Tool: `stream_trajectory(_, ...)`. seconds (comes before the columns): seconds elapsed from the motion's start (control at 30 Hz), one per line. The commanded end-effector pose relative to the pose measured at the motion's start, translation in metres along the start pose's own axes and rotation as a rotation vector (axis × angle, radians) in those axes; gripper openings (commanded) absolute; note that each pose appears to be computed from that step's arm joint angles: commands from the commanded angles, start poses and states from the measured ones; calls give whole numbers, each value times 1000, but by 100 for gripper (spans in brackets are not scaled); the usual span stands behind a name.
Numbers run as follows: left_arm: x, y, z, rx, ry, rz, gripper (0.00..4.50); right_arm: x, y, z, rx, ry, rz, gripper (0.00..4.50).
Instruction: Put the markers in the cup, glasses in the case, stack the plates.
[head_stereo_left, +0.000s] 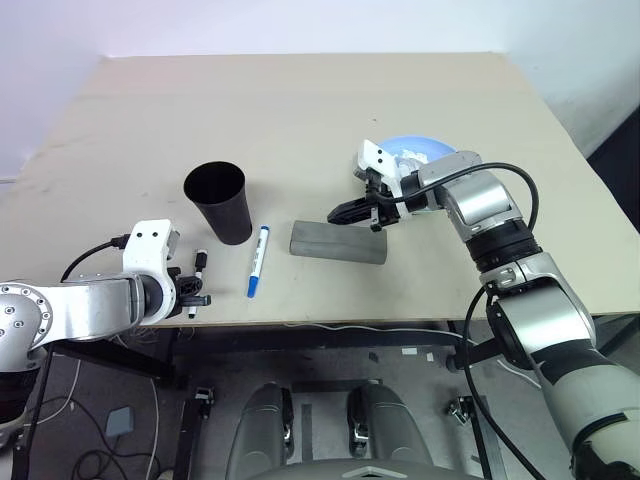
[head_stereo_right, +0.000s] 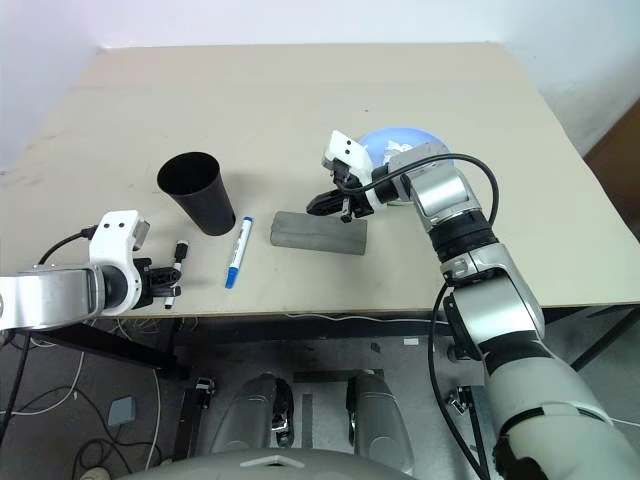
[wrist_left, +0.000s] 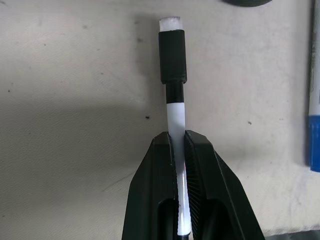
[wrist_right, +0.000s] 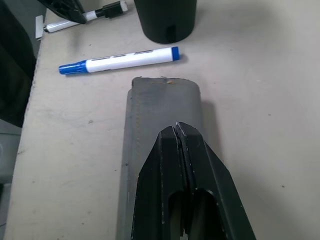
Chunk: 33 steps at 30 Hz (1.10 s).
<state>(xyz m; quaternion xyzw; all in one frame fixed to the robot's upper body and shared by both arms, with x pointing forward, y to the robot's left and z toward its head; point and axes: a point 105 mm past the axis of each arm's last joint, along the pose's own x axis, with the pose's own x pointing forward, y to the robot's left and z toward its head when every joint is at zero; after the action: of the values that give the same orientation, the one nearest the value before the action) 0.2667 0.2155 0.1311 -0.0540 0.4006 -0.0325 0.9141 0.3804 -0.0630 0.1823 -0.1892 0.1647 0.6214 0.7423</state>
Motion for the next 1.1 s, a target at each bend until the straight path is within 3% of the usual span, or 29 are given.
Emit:
stream_trajectory(0.03,-3,3,8,-24,-33,24,2,-10,-5,17,-50,-42,-32,0)
stream_trajectory(0.23,-11,8,29,-54,-107,49,2,-14,1,27,-74,-83,5,0)
stream_trajectory(0.57,-21,52,52,-62,-225,305,2,-20,12,39,-113,-158,49,0)
stream_trajectory(0.8,-50,77,118,29,-639,476,2,-26,23,56,-111,-293,72,0)
stream_trajectory(0.93,-66,62,151,127,-903,390,2,-28,27,58,-74,-360,45,0)
stream_trajectory(1.1,-69,39,162,201,-1026,209,2,-30,32,58,-70,-412,0,0)
